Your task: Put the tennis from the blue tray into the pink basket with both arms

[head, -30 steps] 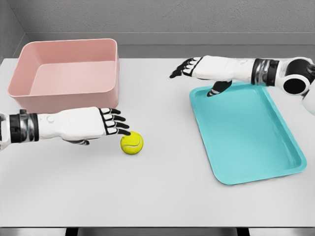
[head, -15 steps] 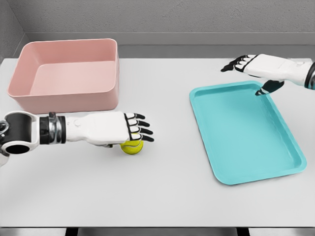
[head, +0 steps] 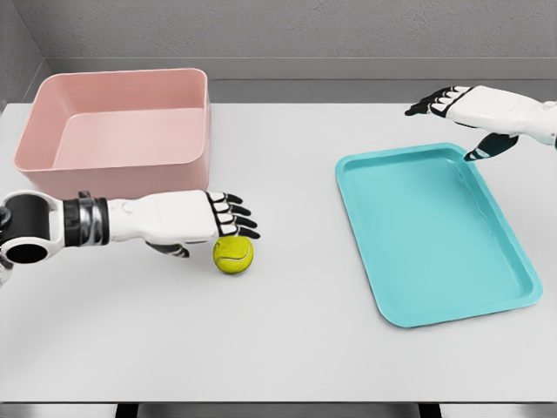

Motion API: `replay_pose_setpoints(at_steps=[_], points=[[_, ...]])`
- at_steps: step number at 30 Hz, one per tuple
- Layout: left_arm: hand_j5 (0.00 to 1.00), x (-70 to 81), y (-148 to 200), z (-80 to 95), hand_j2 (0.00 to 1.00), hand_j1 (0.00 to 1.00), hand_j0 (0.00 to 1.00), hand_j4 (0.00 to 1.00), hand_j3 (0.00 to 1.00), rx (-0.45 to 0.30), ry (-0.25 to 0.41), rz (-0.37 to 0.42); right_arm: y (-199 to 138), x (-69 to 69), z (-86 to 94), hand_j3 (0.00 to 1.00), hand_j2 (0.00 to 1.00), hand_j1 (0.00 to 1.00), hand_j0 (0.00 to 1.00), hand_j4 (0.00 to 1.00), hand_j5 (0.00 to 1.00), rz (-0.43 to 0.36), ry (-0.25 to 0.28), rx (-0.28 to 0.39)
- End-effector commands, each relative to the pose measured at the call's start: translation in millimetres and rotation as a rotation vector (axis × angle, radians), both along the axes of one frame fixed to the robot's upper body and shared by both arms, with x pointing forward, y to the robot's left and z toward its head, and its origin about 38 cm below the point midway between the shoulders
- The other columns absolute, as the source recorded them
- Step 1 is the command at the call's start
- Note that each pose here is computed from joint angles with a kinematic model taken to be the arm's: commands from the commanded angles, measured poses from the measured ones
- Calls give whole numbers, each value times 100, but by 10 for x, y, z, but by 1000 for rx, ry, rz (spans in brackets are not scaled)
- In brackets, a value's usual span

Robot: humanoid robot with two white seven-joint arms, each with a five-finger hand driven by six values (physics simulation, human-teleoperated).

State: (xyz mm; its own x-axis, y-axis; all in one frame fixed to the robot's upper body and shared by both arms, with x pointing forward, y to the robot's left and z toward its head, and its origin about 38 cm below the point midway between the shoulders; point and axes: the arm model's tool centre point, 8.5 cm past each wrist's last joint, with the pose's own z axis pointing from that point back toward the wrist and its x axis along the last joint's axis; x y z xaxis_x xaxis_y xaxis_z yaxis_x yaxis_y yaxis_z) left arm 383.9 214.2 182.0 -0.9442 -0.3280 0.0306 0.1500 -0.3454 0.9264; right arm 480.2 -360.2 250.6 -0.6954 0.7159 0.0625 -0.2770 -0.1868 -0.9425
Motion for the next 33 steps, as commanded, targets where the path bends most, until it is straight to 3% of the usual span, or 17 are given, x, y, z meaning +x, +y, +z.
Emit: replay_pose_setpoints(at_steps=[1, 7, 33], points=[[100, 25, -80, -77, 100, 100, 100, 100, 100, -4, 13, -3, -12, 2, 10, 100, 100, 100, 100, 100, 100, -5, -1, 6], [100, -19, -203, -215, 100, 100, 100, 100, 100, 16, 28, -34, -13, 8, 9, 100, 100, 100, 100, 100, 100, -6, 0, 6], [100, -65, -252, -325, 100, 100, 100, 100, 100, 74, 49, -58, -111, 30, -58, 100, 100, 100, 100, 100, 100, -39, 15, 1]])
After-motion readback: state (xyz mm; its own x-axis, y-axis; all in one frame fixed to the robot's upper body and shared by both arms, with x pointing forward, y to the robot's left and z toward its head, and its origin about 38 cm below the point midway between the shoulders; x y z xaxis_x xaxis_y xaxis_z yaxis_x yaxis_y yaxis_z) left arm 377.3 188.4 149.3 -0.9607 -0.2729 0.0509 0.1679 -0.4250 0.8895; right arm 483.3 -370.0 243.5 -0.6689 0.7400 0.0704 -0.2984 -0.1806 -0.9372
